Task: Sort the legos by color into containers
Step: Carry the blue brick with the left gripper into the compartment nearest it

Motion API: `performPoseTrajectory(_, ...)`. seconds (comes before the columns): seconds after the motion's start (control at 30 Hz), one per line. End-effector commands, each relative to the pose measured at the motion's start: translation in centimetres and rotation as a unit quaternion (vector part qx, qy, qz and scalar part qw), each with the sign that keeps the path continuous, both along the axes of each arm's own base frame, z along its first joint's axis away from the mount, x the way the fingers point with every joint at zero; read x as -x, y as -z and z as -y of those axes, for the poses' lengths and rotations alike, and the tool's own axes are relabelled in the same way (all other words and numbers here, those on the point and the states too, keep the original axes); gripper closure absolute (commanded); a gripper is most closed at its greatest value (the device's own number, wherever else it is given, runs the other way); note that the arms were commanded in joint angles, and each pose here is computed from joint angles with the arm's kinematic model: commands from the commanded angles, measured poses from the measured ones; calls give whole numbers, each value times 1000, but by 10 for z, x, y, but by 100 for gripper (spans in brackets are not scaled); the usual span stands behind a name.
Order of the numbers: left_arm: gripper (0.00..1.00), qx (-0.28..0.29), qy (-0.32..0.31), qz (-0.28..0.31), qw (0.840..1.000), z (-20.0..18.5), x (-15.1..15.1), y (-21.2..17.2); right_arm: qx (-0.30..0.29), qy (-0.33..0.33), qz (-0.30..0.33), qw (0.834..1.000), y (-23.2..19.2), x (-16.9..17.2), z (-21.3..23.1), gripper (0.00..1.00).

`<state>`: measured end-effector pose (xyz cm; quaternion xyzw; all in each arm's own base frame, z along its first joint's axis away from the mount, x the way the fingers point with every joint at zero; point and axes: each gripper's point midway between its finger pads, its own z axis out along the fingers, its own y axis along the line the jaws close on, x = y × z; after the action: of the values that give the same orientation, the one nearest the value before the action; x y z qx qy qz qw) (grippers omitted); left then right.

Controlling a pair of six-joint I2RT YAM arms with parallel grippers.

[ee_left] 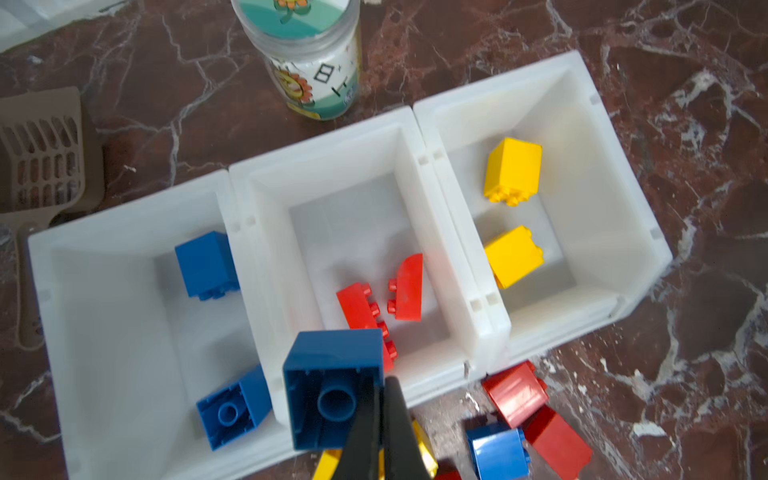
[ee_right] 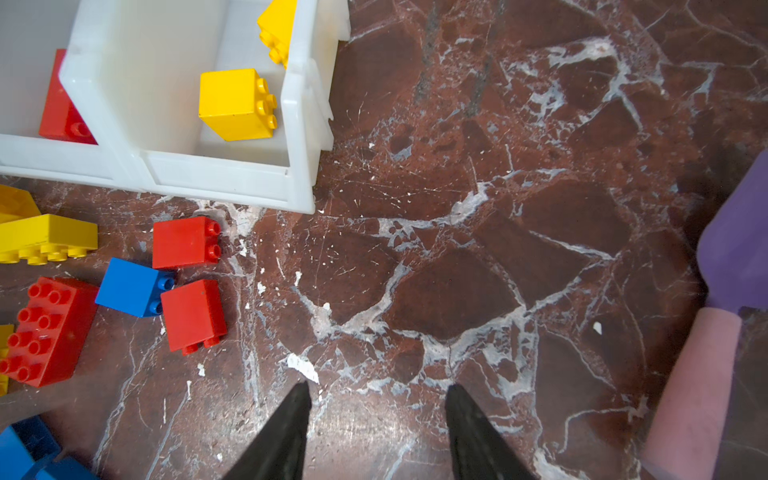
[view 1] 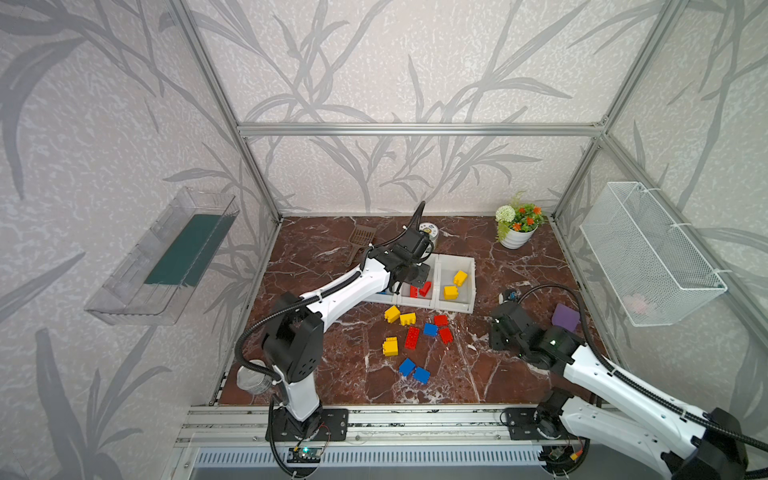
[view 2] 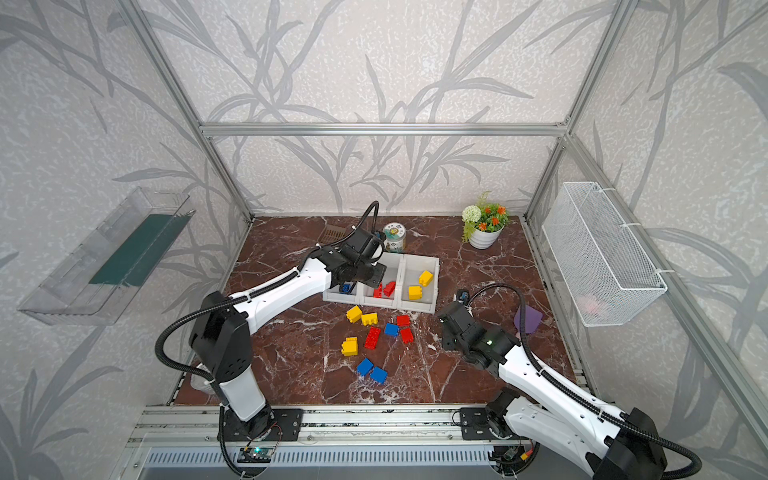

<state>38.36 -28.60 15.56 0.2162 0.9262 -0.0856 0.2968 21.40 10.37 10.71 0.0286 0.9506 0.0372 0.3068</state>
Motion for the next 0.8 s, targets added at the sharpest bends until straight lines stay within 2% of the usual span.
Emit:
performPoseTrajectory(0.0,98,-7,6,-13,1000,2,-14,10,8,6,7,1000,-8,-2,5,46)
performPoseTrajectory(0.3,100,2,-7,-8,1000,-3,-28,4,10,7,7,1000,-10,-4,5,47)
performPoseTrajectory(0.77,99,-4,-85,-1,996,-77,-43,1,5,2,1,1000,-8,-11,-4,47)
